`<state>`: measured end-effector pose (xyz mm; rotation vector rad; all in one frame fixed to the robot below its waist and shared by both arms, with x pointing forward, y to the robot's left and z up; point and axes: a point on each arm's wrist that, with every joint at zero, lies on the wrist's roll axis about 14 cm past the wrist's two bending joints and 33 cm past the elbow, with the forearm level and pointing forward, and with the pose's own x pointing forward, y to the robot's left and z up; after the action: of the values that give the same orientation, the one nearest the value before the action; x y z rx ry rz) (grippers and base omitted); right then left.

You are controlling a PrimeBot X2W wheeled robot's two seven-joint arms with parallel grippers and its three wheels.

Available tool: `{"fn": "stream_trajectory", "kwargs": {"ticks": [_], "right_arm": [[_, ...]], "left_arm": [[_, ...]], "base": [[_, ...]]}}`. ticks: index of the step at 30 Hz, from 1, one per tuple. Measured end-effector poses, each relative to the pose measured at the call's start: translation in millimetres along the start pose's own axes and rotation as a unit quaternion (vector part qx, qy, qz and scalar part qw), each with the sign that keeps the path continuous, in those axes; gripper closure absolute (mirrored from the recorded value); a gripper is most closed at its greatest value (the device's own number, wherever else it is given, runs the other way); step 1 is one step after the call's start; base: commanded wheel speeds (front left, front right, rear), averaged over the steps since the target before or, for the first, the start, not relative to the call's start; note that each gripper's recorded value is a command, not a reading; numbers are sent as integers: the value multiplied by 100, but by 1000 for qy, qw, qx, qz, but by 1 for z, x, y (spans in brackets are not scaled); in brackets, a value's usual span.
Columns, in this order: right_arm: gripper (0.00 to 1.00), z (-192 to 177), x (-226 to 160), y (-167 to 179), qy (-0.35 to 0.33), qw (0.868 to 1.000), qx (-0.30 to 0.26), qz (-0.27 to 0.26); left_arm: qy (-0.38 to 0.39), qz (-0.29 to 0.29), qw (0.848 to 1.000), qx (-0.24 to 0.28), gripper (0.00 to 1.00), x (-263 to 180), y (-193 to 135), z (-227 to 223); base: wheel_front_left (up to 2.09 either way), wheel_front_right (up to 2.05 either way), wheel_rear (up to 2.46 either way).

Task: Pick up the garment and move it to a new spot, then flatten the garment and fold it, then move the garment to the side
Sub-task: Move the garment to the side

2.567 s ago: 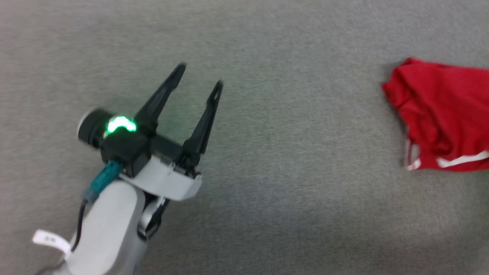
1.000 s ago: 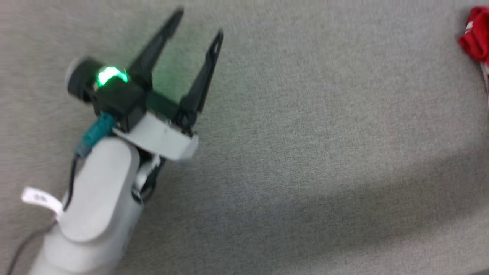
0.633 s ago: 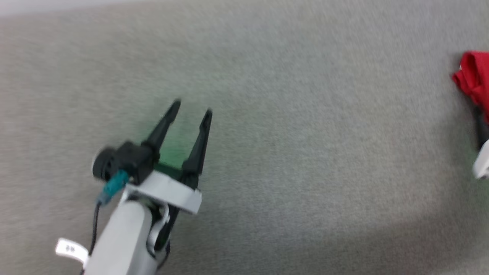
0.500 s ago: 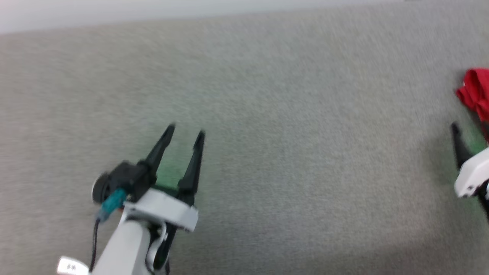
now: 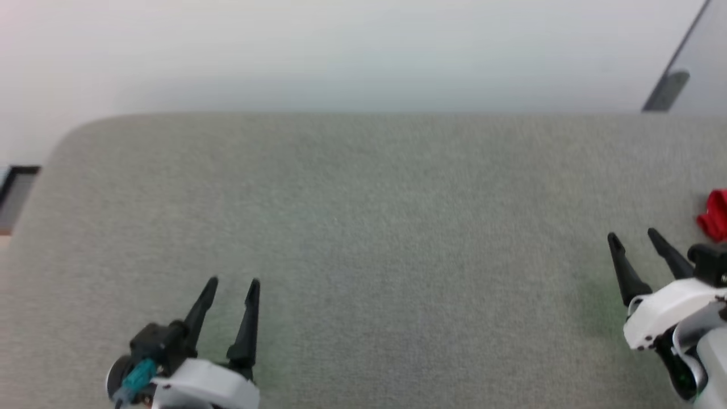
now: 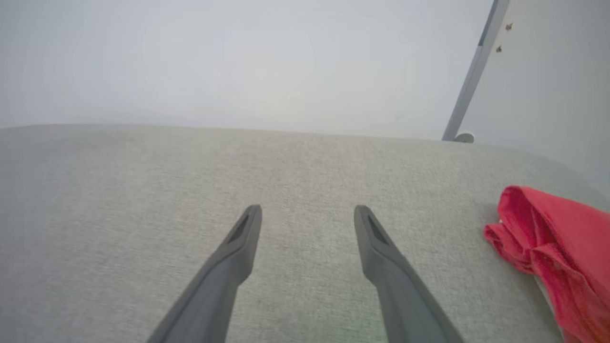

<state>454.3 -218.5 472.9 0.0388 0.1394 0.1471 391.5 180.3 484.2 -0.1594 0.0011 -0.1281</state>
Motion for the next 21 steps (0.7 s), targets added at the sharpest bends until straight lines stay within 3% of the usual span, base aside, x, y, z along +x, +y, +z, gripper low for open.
{"fn": "stream_trajectory", "kwargs": {"ticks": [9,21], "right_arm": [[0,42,-27,22,-84,996,21,16],[0,49,-65,20,-123,992,22,2]], "left_arm": [[-44,31,999,9,0,-36,18,30],[-58,36,998,17,0,-59,19,36]], "base": [[0,0,0],[0,0,0]]}}
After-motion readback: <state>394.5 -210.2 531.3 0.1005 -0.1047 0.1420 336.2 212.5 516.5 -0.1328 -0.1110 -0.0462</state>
